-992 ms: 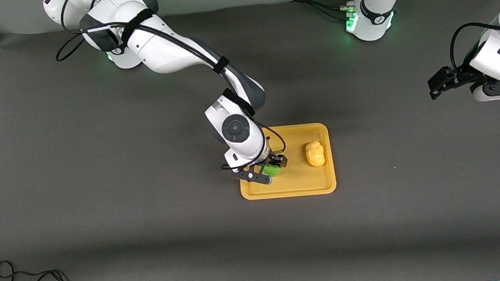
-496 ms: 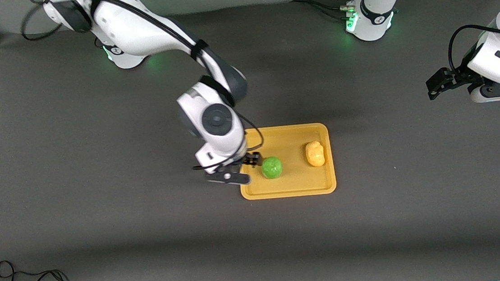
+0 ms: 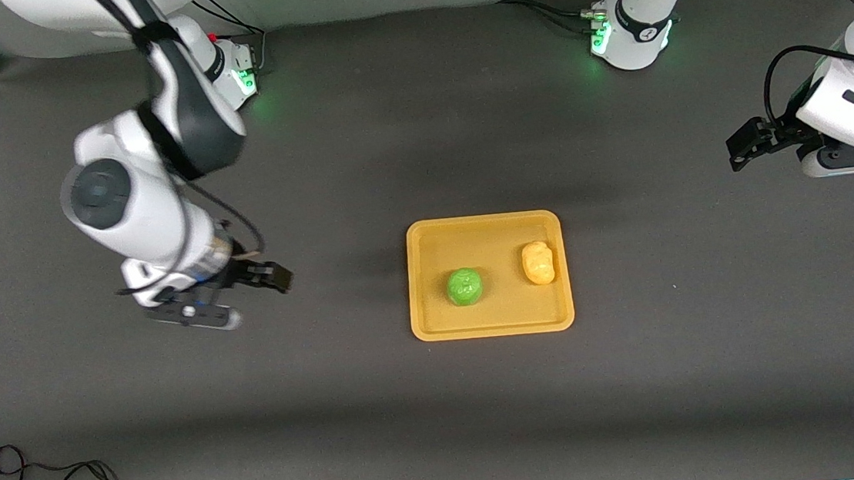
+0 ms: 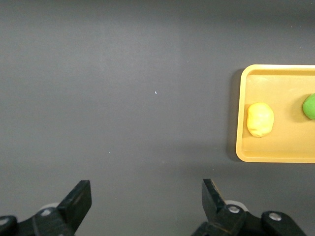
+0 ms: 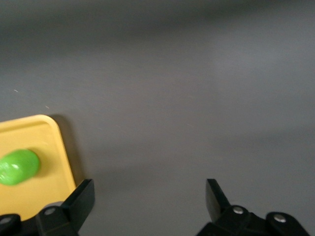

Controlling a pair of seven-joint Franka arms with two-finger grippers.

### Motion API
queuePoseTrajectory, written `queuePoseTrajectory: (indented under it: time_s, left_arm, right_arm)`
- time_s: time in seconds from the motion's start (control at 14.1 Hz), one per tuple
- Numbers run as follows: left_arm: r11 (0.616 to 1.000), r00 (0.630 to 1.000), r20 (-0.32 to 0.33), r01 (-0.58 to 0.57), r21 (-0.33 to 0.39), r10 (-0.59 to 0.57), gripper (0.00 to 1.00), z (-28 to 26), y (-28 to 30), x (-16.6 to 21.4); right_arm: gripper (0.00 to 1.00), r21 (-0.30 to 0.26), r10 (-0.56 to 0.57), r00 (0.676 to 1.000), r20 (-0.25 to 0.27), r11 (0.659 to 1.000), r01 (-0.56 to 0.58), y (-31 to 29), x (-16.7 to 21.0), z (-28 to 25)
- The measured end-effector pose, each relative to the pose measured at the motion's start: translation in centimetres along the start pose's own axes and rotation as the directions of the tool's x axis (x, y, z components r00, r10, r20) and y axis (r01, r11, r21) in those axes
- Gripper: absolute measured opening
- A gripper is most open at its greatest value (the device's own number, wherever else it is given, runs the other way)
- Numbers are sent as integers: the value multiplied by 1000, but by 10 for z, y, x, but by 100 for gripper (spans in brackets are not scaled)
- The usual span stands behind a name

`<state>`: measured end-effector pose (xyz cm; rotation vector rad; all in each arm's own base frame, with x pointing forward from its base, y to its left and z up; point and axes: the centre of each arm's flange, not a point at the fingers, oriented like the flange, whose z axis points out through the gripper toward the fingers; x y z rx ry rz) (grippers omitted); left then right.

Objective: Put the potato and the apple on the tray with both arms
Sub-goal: 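Open the right gripper and withdraw it from the tray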

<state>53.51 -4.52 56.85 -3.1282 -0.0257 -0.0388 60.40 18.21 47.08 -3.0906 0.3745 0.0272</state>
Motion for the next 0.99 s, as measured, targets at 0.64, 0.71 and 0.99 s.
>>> queuePoseTrajectory:
  time_s: [0.64, 0.71, 0.99]
  left_arm:
    - [1000, 1000, -8, 12, -1, -12, 100, -1, -7, 1]
    - [1000, 1000, -8, 13, -1, -13, 100, -1, -7, 1]
    - [1000, 1000, -7, 13, -1, -13, 100, 0, -7, 1]
  right_arm:
    - [100, 7, -98, 994, -57, 995, 99, 147, -35, -148]
    - [100, 5, -103, 993, -57, 995, 103, 153, -35, -148]
    - [100, 0, -97, 995, -34, 995, 97, 164, -30, -137]
